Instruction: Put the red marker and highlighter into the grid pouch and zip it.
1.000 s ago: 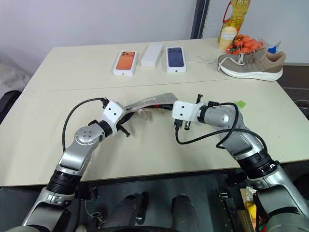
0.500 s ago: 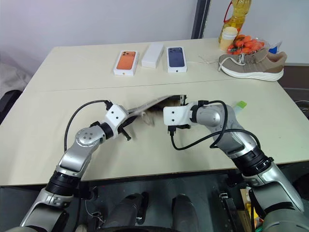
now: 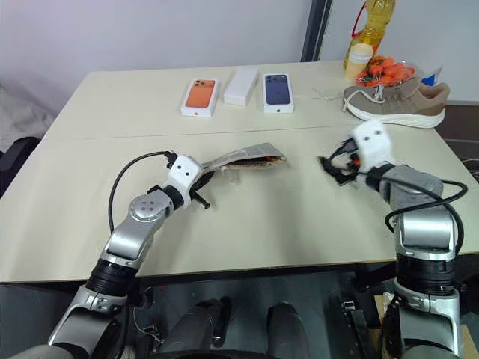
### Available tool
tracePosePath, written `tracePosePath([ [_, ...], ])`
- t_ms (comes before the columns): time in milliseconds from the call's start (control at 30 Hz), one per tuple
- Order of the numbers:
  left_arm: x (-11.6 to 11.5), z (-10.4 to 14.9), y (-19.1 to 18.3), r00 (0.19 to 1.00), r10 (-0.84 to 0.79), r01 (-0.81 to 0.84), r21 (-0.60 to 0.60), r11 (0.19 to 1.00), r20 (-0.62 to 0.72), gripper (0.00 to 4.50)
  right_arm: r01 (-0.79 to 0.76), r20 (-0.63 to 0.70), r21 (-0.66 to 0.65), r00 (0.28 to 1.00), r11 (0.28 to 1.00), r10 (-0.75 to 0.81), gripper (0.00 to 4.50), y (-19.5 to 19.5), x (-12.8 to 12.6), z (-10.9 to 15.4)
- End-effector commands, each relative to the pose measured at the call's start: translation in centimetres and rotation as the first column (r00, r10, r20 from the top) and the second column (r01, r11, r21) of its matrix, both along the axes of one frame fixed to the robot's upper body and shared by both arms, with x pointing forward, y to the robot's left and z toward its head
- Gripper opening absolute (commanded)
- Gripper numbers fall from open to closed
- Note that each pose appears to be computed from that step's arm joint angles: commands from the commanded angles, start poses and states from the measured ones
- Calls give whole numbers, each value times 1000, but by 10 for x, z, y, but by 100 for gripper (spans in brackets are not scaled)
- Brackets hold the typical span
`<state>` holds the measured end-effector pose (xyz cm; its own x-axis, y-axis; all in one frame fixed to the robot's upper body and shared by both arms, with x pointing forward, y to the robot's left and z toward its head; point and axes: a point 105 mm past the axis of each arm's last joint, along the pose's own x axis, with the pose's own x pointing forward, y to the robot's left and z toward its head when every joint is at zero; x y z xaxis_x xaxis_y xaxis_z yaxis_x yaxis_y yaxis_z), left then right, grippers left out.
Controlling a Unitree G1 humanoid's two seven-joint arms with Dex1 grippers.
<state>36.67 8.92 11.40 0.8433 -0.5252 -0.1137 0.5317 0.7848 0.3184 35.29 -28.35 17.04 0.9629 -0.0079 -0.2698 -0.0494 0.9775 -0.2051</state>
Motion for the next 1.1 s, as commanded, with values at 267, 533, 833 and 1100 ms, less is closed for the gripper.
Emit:
tracePosePath([
  [267, 4, 13, -10, 999, -8, 9, -17, 1000, 47, 0, 370, -133, 286, 929, 884, -345, 446, -29, 8, -41],
  [533, 3, 14, -3, 998, 19, -18, -20, 1000, 51, 0, 353, -159, 262, 934, 898, -321, 217, -19, 15, -52],
  [833, 8, 19, 6, 997, 61, -59, -58, 997, 45, 0, -240, 81, -316, 957, 918, 279, 88, 59, 20, 14],
  [1100, 10, 23, 7, 997, 61, -57, -68, 996, 50, 0, -619, -9, -447, 725, 646, 688, 88, 125, -22, 20],
])
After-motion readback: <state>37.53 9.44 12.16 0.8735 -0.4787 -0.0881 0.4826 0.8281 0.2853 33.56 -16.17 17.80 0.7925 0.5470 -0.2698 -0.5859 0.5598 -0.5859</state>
